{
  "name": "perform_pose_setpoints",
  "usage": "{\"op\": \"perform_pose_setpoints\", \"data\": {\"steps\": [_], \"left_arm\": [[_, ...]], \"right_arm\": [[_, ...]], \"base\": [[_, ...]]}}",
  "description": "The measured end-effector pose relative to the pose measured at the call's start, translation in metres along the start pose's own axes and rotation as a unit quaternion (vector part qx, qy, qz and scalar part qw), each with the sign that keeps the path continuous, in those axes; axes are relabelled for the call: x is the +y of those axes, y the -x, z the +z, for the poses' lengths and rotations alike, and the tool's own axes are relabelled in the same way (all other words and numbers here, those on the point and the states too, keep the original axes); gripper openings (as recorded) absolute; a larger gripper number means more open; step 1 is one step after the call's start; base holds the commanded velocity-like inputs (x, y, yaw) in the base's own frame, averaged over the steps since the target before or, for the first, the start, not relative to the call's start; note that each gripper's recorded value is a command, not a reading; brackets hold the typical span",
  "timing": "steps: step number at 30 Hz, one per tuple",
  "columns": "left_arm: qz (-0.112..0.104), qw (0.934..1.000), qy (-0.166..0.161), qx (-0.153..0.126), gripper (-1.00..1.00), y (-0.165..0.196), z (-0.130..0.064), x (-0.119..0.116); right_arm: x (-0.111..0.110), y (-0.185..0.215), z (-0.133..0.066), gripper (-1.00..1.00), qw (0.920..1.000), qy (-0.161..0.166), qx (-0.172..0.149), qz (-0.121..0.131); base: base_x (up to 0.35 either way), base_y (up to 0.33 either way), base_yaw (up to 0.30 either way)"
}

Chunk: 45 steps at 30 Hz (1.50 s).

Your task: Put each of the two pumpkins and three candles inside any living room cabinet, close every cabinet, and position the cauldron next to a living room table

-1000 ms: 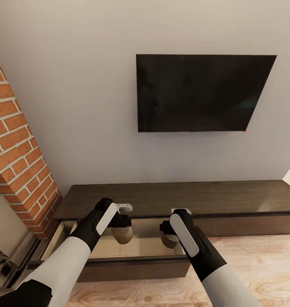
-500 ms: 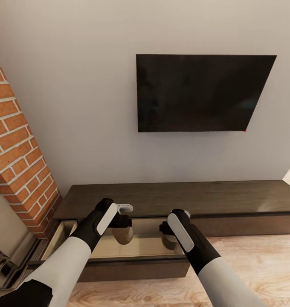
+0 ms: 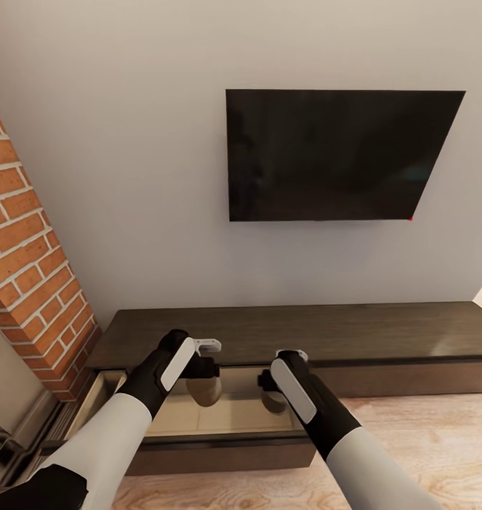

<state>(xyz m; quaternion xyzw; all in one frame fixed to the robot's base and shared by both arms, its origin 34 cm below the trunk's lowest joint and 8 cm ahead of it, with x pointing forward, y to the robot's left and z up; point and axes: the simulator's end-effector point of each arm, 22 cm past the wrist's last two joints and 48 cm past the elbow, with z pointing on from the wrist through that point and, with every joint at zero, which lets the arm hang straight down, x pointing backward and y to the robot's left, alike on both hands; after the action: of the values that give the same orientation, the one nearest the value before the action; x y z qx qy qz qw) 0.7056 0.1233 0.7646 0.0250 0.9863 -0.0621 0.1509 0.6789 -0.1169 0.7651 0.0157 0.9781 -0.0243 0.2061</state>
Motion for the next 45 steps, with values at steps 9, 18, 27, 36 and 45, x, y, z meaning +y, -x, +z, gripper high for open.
{"op": "perform_pose_setpoints", "data": {"steps": [9, 18, 27, 36, 45], "left_arm": [[-0.001, 0.9999, 0.002, 0.012, -1.00, -0.007, 0.005, 0.001], [-0.001, 0.9998, 0.005, 0.021, -1.00, -0.009, 0.007, 0.002], [-0.001, 0.9998, 0.004, 0.021, -1.00, -0.008, 0.007, 0.000], [0.000, 0.9998, 0.004, 0.020, -1.00, -0.008, 0.007, -0.001], [0.000, 0.9998, 0.004, 0.019, -1.00, -0.007, 0.006, 0.000]], "right_arm": [[0.014, -0.001, -0.001, -1.00, 0.9997, 0.010, -0.011, -0.018], [0.019, -0.002, -0.002, -1.00, 0.9995, 0.015, -0.013, -0.025], [0.019, -0.002, -0.002, -1.00, 0.9995, 0.015, -0.013, -0.026], [0.019, -0.002, -0.002, -1.00, 0.9995, 0.015, -0.013, -0.026], [0.019, -0.002, -0.002, -1.00, 0.9995, 0.015, -0.013, -0.026]], "base": [[0.001, 0.000, 0.000], [0.020, 0.000, 0.000], [0.079, 0.000, 0.000], [0.107, 0.000, 0.000], [0.187, 0.000, 0.000]]}}
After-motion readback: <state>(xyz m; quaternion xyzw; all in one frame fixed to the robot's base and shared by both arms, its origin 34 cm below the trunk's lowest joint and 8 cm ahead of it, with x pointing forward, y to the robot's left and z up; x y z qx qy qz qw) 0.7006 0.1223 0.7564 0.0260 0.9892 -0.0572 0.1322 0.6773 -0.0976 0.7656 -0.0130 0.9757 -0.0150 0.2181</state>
